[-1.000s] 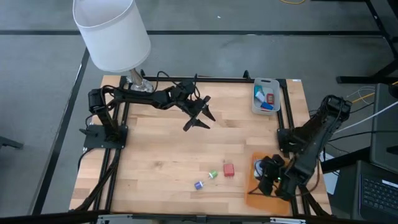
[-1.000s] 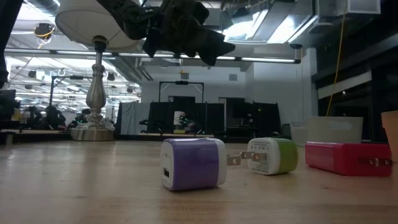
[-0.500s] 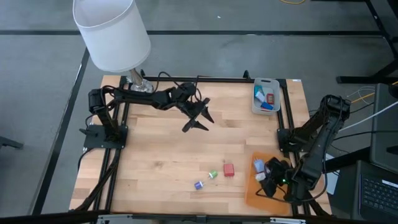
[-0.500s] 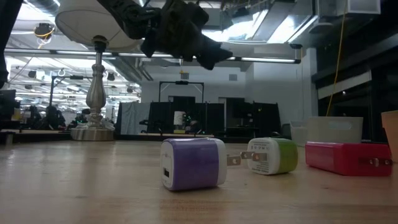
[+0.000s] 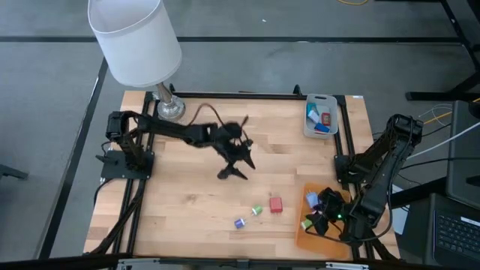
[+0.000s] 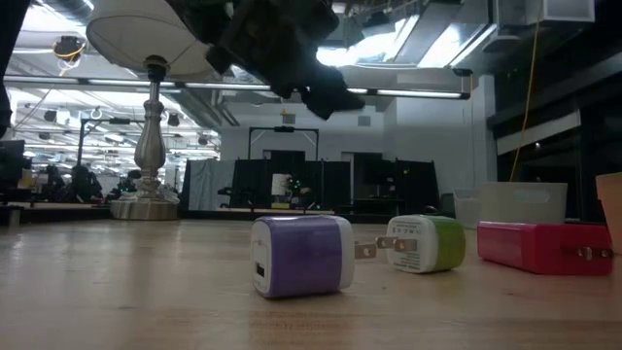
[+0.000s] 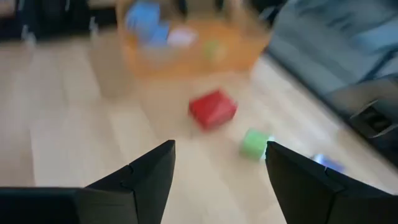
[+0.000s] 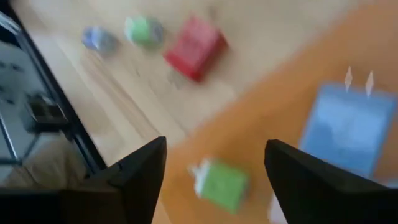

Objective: Pick & Place Office items
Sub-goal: Put the green charger adapter into the orange bin

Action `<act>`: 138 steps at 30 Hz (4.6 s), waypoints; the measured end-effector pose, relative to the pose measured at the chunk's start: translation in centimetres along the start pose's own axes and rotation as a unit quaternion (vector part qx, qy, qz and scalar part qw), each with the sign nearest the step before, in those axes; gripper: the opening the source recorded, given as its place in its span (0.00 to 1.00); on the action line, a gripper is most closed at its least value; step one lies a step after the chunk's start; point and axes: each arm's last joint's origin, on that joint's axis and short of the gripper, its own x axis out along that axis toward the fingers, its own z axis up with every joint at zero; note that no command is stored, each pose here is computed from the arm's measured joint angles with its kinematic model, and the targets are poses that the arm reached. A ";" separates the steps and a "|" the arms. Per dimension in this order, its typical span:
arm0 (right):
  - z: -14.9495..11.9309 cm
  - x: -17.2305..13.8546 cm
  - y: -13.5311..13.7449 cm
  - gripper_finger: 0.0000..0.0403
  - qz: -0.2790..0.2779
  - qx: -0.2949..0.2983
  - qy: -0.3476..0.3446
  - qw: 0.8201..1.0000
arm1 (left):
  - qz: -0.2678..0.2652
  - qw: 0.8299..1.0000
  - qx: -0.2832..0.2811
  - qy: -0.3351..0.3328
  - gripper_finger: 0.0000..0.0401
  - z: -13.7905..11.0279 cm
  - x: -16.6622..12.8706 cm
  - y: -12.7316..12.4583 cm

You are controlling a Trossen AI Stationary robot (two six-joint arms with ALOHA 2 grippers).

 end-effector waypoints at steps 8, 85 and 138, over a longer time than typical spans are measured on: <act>2.5 0.6 1.3 0.63 0.053 -0.103 -0.271 0.956 | 0.232 0.972 0.004 0.024 0.61 1.6 3.7 -5.8; 0.9 0.8 4.0 0.62 0.037 -0.302 -0.373 0.877 | 0.419 0.861 -0.280 0.070 0.39 -3.0 20.6 -15.0; 4.8 -5.2 6.1 0.47 -0.038 -0.349 -0.462 0.814 | 0.100 0.973 -0.018 -0.209 0.31 8.0 23.8 -1.0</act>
